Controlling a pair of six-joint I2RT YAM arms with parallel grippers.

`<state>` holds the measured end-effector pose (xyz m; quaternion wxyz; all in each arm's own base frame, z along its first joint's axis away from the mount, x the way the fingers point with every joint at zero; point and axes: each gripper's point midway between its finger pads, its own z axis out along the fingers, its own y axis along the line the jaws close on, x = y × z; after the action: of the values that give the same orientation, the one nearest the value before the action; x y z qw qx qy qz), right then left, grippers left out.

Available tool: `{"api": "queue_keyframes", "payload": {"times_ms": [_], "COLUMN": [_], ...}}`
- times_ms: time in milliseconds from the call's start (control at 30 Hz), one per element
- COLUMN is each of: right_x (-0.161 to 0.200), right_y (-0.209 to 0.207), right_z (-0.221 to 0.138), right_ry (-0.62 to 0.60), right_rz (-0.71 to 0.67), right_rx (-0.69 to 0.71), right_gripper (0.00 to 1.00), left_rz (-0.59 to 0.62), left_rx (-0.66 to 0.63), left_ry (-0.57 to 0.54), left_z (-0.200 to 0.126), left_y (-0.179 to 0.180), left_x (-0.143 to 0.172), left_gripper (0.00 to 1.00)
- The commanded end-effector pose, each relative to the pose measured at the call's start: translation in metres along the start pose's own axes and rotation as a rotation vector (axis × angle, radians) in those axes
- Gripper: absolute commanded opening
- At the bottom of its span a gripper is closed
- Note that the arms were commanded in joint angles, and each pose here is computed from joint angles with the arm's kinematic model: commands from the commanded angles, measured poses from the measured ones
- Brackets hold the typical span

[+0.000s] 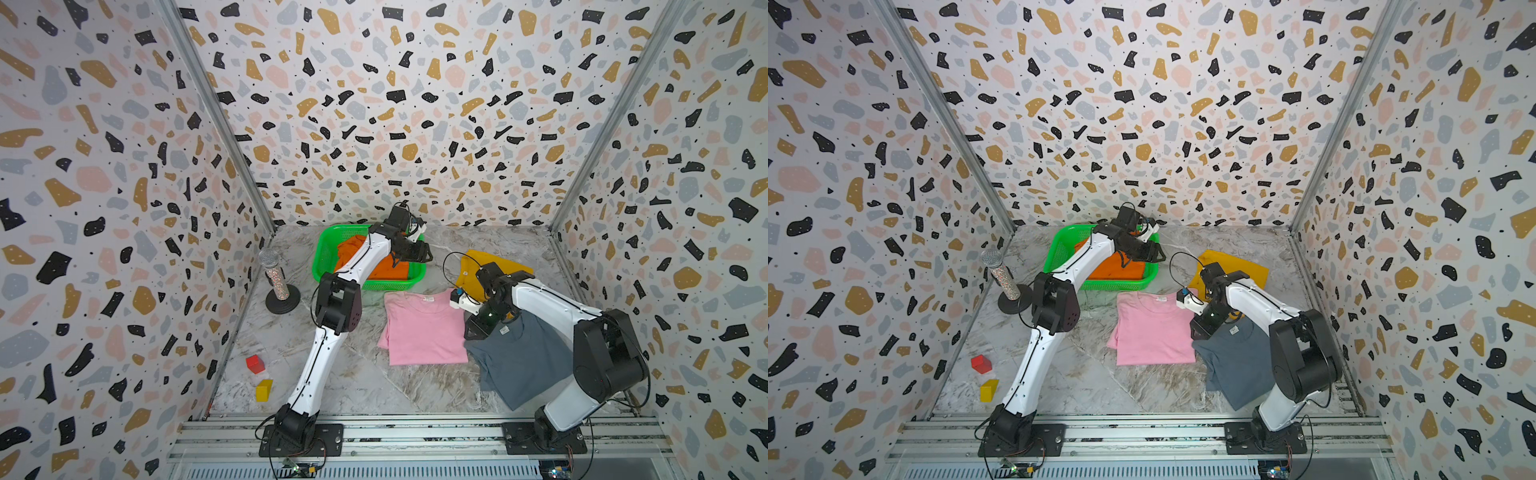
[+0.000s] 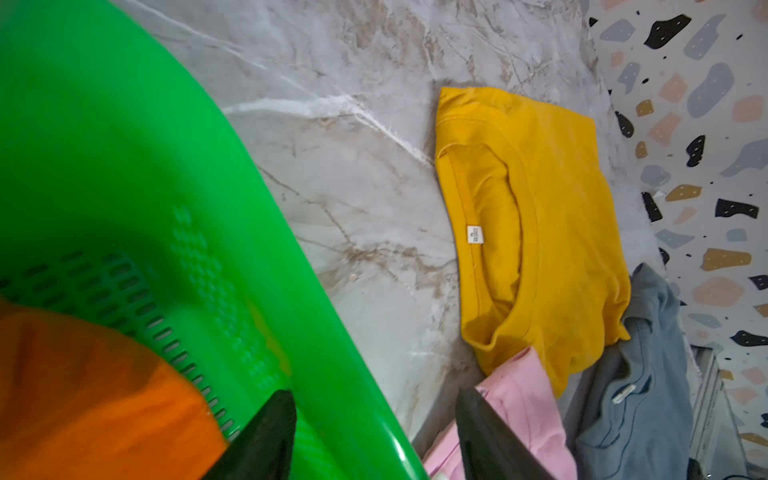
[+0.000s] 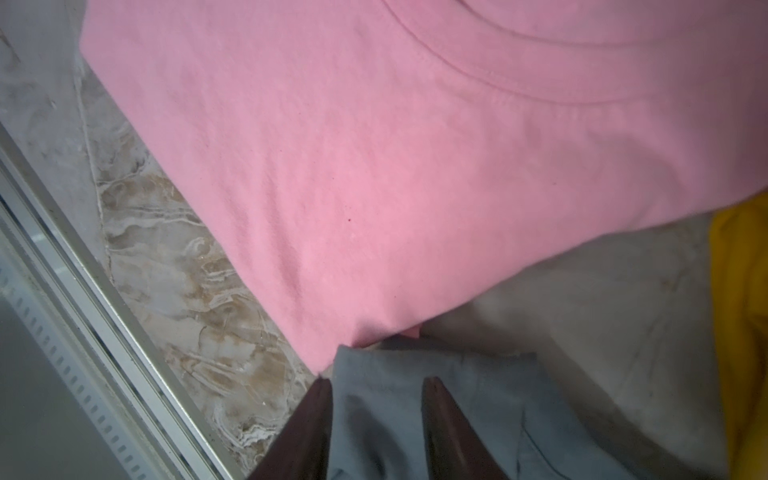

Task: Put the folded t-shirts into the basket
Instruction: Move the bin to the center of the board, then move the T-shirt to the center of the board.

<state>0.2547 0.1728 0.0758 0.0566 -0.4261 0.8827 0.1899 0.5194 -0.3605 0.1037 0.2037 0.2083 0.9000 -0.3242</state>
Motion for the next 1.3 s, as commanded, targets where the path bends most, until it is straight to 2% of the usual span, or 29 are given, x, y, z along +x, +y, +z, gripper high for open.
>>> {"api": "queue_keyframes", "payload": {"times_ms": [0,100,167,300,400,467,600,733,800,867,1000,1267], "right_x": [-0.005,-0.004,-0.006,-0.008,-0.012,-0.014,-0.016,-0.013,-0.012,-0.009,-0.002,0.010], "right_y": [-0.001,-0.008,-0.013,-0.020,-0.021,-0.022,-0.028,-0.040,-0.046,-0.053,-0.068,-0.080], "right_z": [-0.016,-0.022,-0.028,-0.035,-0.037,-0.037,-0.043,-0.050,-0.055,-0.061,-0.071,-0.082], "right_ry": [-0.044,-0.068,-0.093,-0.133,-0.158,-0.170,-0.179,-0.182,-0.190,-0.192,-0.185,-0.188], "right_rz": [0.003,0.031,0.050,0.068,0.055,0.051,0.057,0.080,0.097,0.109,0.143,0.157], "right_rx": [0.025,0.038,0.052,0.081,0.094,0.098,0.143,0.213,0.245,0.280,0.358,0.429], "right_gripper": [0.41,0.42,0.45,0.53,0.59,0.62,0.68,0.76,0.85,0.91,0.94,0.94], "left_rz": [-0.032,-0.010,0.018,0.170,0.299,0.381,0.515,0.631,0.678,0.712,0.791,0.911], "left_rx": [0.084,0.135,0.138,0.064,-0.003,-0.056,-0.132,-0.174,-0.189,-0.197,-0.222,-0.216], "left_ry": [-0.070,-0.080,-0.106,-0.149,-0.132,-0.098,0.029,0.088,0.123,0.158,0.235,0.403], "left_z": [0.011,0.003,-0.017,-0.065,-0.096,-0.116,-0.140,-0.163,-0.168,-0.166,-0.141,-0.071], "left_y": [-0.038,-0.063,-0.072,-0.080,-0.085,-0.085,-0.072,-0.063,-0.058,-0.052,-0.039,-0.040], "left_x": [-0.019,-0.025,-0.035,-0.047,-0.039,-0.026,0.030,0.089,0.120,0.150,0.200,0.242], "left_gripper": [0.65,0.67,0.68,0.72,0.74,0.75,0.75,0.75,0.75,0.75,0.75,0.69]}}
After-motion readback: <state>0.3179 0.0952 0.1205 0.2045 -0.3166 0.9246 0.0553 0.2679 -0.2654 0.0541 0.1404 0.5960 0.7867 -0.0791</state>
